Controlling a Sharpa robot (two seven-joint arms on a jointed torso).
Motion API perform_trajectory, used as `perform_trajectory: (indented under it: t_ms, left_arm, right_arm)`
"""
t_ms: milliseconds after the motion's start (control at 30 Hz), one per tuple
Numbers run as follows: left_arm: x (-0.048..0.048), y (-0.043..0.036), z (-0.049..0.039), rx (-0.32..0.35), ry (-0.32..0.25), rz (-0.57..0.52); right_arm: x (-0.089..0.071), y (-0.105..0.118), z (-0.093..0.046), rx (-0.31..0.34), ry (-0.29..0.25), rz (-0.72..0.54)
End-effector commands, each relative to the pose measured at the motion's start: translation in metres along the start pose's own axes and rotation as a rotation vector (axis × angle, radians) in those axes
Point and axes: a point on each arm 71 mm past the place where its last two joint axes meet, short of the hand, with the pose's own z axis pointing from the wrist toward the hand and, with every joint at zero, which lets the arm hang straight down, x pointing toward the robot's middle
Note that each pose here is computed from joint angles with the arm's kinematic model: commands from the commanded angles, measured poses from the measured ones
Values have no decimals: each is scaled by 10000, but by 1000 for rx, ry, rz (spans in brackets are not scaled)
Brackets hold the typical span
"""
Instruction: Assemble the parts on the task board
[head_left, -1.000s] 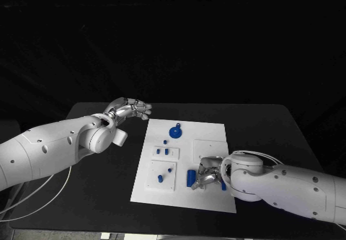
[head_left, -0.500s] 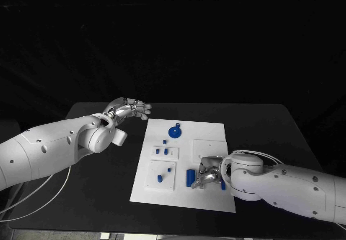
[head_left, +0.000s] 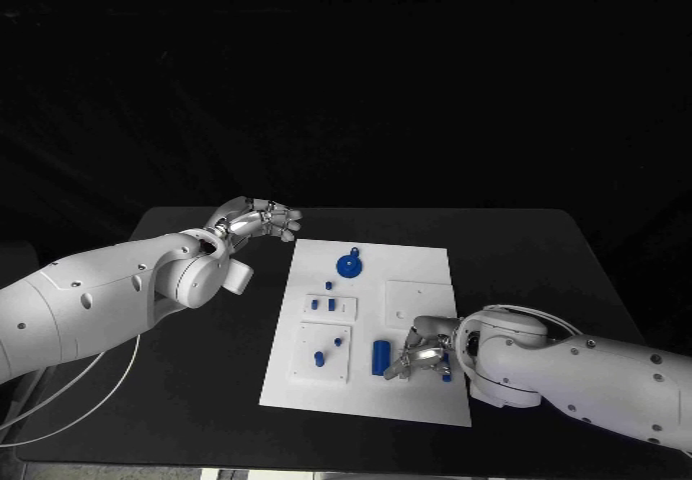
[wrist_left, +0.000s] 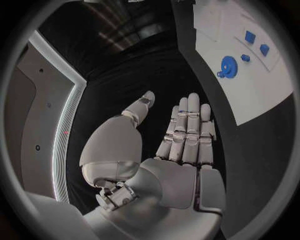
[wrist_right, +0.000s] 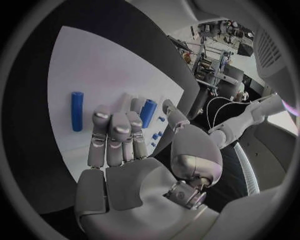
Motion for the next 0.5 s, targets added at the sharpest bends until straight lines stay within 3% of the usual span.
perform_trajectory:
  t_ms: [33, 200, 500]
  left_arm:
    - [23, -12, 6, 7, 16, -8]
    - [22, -13, 4, 9, 16, -9]
    - [21, -14, 1, 11, 19, -9]
  right_arm:
    - [-55, -43, -53, -29, 24, 243]
    - [-175, -151, -115, -56, 17, 254]
    - [-272, -463, -155, 15, 1, 216]
